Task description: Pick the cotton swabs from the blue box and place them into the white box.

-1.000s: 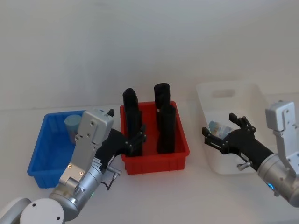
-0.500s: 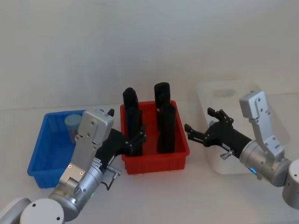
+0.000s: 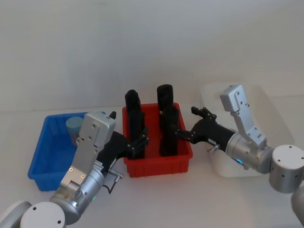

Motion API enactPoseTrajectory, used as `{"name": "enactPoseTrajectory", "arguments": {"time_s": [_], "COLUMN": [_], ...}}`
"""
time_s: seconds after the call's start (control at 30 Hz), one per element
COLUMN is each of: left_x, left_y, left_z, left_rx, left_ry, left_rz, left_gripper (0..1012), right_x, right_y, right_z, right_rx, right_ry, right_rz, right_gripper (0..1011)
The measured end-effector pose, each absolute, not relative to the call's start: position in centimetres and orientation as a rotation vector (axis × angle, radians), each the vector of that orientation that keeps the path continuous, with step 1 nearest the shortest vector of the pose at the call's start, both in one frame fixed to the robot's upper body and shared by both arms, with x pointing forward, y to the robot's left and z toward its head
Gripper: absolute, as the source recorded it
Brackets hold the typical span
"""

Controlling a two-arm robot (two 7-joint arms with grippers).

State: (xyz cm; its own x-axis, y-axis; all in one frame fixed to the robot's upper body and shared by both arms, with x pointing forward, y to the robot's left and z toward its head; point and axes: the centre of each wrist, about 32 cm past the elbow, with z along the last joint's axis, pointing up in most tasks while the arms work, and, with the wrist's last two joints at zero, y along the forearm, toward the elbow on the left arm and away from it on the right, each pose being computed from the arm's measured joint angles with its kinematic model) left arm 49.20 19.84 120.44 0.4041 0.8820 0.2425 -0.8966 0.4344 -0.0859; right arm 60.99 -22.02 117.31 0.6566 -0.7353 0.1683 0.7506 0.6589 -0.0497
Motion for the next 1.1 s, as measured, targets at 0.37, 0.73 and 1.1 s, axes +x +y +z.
{"name": "enactPoseTrajectory", "arguments": {"time_s": [0.37,0.73,1.1], "left_x": [49.2,49.2,49.2], "left_y": [19.8,19.8,19.8], "left_z": [120.4,120.4,120.4], "left_rx": [0.061,0.061,0.061], "left_ry": [-0.268,-0.268,-0.268], "left_rz": [1.124,1.124,1.124], "left_gripper": [1004,1004,1004], "right_x": [63.6,65.2,66.2], "right_y": [-20.9,-20.5,-19.9], "right_z": [117.3,116.9,116.5], "right_rx": [-0.142,-0.152,-0.151], "right_ry": [-0.128,-0.099,-0.073], "right_rz": [-0.801,-0.768,-0.721], "right_gripper": [1001,1001,788]}}
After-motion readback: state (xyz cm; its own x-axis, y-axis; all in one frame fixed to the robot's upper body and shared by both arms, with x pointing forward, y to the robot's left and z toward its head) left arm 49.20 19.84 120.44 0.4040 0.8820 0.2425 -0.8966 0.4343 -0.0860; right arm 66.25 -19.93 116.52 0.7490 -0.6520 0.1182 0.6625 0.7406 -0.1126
